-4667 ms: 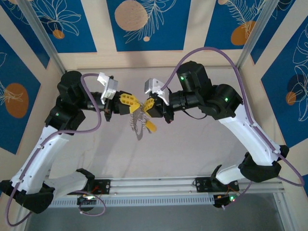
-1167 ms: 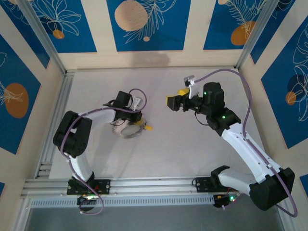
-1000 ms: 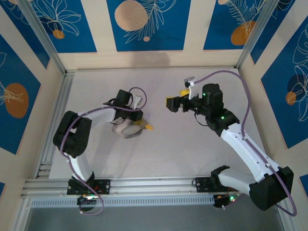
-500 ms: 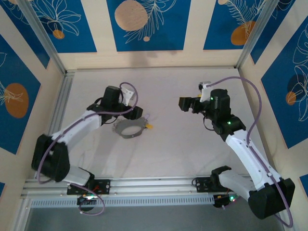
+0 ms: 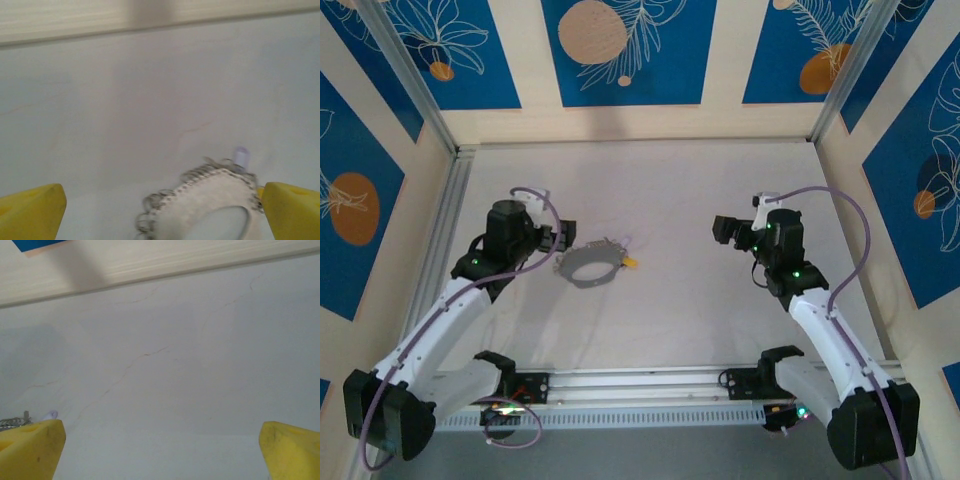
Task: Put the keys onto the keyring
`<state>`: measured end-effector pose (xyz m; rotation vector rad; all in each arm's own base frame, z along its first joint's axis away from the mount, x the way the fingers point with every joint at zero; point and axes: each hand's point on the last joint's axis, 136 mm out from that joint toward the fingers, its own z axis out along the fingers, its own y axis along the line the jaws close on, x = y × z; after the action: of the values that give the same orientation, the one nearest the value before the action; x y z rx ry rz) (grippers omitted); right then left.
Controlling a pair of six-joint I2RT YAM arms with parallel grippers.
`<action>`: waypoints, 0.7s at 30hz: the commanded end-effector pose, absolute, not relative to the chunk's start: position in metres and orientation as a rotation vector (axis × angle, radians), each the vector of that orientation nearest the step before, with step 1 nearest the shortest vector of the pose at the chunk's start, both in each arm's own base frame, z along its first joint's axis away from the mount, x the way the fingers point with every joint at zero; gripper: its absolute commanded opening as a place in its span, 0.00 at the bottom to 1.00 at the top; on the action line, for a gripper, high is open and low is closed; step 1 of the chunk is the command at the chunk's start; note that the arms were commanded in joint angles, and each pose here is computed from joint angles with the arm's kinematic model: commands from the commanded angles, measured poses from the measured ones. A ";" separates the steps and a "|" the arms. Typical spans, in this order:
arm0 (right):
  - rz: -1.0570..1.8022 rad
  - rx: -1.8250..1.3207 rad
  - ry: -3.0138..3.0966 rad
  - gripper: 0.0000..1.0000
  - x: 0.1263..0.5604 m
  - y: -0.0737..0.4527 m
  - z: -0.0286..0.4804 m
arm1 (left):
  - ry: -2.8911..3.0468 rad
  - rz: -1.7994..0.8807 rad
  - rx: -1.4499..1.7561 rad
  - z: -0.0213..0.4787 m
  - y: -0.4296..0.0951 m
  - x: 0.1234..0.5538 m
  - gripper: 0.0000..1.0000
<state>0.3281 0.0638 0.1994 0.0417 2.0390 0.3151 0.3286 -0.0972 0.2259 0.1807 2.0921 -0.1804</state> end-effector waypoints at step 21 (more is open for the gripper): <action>0.269 -0.098 1.860 0.99 0.372 0.036 0.137 | 1.937 0.335 -0.144 0.141 0.021 0.398 1.00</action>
<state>0.3619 0.0317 0.1221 -0.0368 1.9620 0.2643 0.3815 0.0071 0.1231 -0.1099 2.0957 0.2794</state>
